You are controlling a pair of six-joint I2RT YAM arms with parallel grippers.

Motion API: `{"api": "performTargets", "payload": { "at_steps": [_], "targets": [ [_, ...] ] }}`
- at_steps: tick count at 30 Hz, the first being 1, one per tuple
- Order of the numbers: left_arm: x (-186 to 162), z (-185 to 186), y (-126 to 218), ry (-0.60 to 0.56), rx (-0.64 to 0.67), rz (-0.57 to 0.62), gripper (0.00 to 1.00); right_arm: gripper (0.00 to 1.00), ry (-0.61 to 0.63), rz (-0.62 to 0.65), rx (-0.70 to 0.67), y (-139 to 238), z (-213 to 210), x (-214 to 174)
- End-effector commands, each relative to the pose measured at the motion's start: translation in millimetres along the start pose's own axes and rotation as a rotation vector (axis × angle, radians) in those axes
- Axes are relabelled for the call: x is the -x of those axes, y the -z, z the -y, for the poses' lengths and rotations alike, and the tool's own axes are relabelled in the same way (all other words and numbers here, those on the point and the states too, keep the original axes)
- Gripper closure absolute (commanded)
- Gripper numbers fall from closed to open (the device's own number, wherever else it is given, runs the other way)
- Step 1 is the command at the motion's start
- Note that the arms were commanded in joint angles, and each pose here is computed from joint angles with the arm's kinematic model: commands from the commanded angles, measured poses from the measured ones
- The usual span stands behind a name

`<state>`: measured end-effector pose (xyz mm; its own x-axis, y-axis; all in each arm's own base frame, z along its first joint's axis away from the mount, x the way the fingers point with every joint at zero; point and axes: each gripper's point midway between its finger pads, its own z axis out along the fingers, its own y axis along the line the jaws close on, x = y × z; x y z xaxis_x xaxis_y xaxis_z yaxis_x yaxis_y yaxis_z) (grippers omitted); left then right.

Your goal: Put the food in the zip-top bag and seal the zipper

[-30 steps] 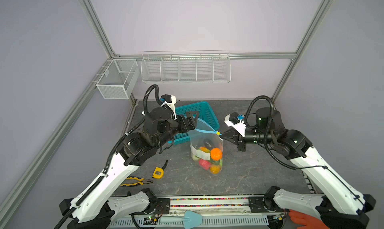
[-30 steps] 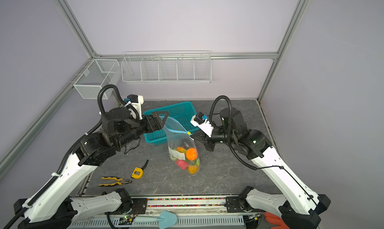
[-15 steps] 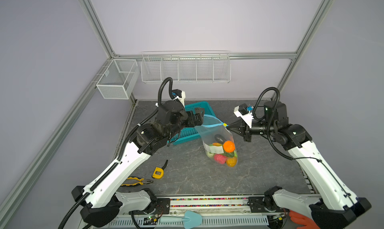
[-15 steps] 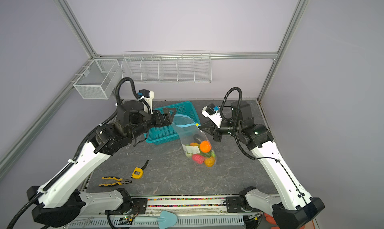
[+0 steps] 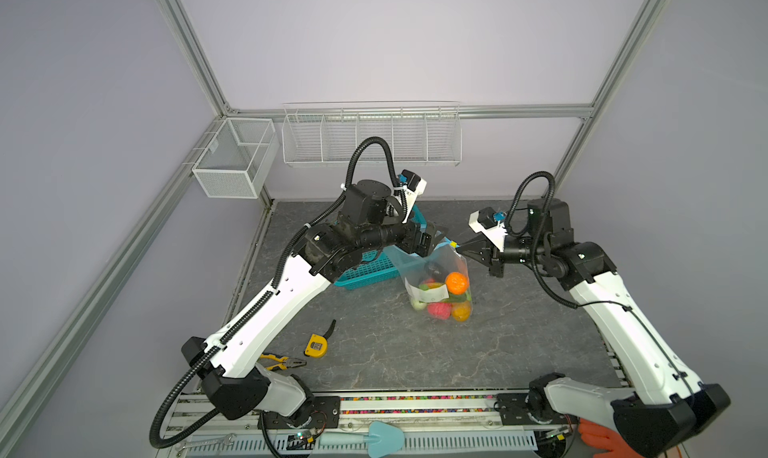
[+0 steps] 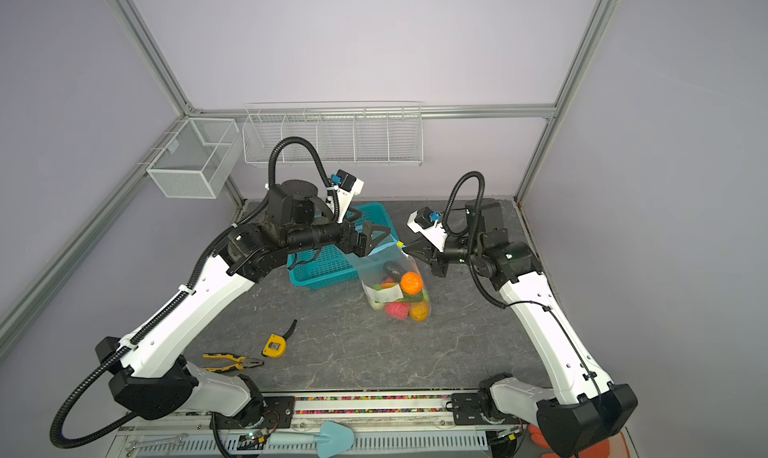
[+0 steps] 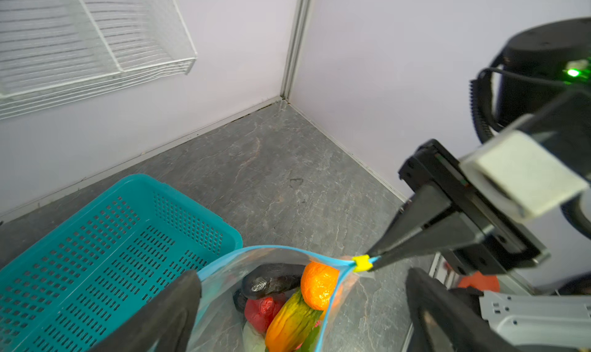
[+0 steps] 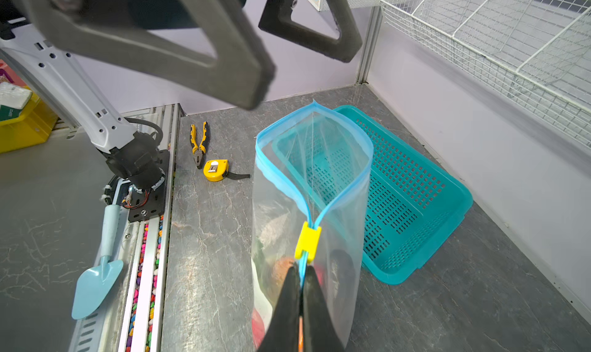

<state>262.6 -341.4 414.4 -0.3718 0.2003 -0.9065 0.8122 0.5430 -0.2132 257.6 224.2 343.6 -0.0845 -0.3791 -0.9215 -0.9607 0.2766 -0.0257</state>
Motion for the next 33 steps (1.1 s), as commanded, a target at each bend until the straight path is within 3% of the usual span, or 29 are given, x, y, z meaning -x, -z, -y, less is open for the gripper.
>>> {"api": "performTargets", "payload": {
  "at_steps": [1,9,19,21,23,33],
  "targets": [
    [-8,11,-6,-0.120,-0.084,-0.047,0.04,0.94,0.054,0.030,0.071,2,-4,6],
    [8,19,-37,-0.257,-0.164,-0.018,0.05,0.94,-0.002,0.079,0.120,14,10,8],
    [-6,28,-68,-0.253,-0.265,-0.119,0.05,0.94,-0.033,0.071,0.056,21,29,10],
    [-14,30,-70,-0.242,-0.286,-0.159,0.11,0.94,-0.037,0.063,0.046,21,30,9],
    [-21,31,-71,-0.237,-0.304,-0.184,0.23,0.94,-0.037,0.065,0.041,23,30,9],
    [-37,38,-75,-0.232,-0.364,-0.256,0.52,0.94,-0.062,0.075,0.028,23,36,9]
  ]
}}
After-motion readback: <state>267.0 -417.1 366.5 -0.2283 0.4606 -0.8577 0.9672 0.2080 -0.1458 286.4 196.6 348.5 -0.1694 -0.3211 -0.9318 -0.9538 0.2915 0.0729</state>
